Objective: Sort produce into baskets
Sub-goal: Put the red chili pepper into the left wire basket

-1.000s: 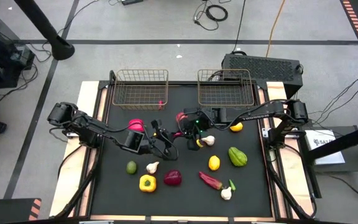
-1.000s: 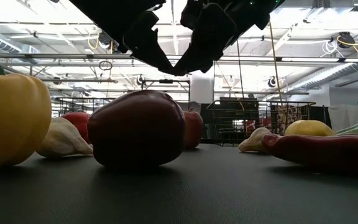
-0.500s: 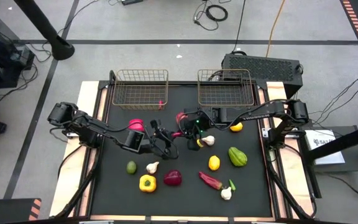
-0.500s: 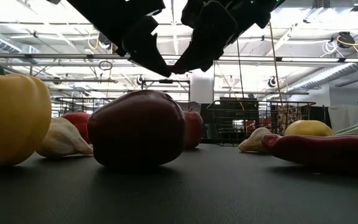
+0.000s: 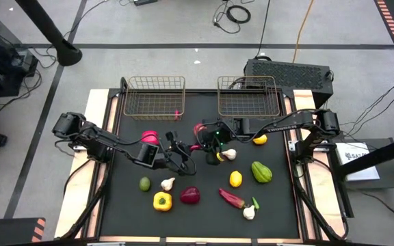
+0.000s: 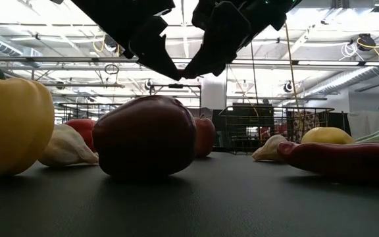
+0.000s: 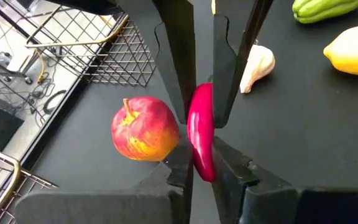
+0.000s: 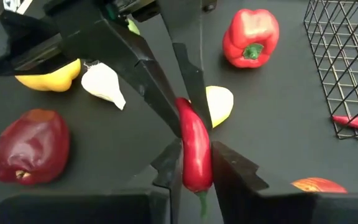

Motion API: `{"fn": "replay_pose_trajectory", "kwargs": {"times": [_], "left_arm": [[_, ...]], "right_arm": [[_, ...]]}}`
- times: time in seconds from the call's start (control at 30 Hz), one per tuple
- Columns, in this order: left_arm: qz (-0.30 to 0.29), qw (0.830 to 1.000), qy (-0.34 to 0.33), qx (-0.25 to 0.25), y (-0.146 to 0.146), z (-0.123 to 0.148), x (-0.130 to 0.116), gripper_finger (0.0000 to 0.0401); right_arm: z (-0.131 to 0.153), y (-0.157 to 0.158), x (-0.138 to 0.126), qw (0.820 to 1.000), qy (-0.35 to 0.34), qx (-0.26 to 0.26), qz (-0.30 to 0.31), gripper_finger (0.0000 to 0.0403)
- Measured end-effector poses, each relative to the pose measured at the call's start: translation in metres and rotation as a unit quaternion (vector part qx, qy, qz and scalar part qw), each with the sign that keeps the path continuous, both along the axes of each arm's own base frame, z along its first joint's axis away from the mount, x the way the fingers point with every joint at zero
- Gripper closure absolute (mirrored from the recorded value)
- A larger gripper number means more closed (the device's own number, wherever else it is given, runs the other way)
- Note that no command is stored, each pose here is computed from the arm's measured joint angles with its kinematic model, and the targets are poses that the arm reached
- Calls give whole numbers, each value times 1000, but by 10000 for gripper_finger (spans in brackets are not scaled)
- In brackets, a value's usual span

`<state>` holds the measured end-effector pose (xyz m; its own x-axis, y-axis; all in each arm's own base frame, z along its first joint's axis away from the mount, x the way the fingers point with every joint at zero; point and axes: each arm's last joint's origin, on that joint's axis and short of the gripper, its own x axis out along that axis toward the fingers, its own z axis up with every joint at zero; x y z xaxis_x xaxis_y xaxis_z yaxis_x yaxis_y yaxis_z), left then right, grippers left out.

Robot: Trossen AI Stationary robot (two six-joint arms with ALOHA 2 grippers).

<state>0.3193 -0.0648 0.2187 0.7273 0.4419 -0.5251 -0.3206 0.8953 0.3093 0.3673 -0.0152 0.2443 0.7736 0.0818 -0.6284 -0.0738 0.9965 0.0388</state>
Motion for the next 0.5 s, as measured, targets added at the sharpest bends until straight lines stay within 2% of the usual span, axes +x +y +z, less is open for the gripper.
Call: {"fn": "replay_pose_trajectory", "kwargs": {"times": [0.1, 0.5], "left_arm": [[0, 1000, -3, 0, 0, 1, 0, 349], [-7, 1000, 2, 10, 0, 1, 0, 347]], "right_arm": [[0, 1, 0, 1000, 1, -3, -19, 294], [0, 10, 0, 1000, 0, -19, -5, 124]]}}
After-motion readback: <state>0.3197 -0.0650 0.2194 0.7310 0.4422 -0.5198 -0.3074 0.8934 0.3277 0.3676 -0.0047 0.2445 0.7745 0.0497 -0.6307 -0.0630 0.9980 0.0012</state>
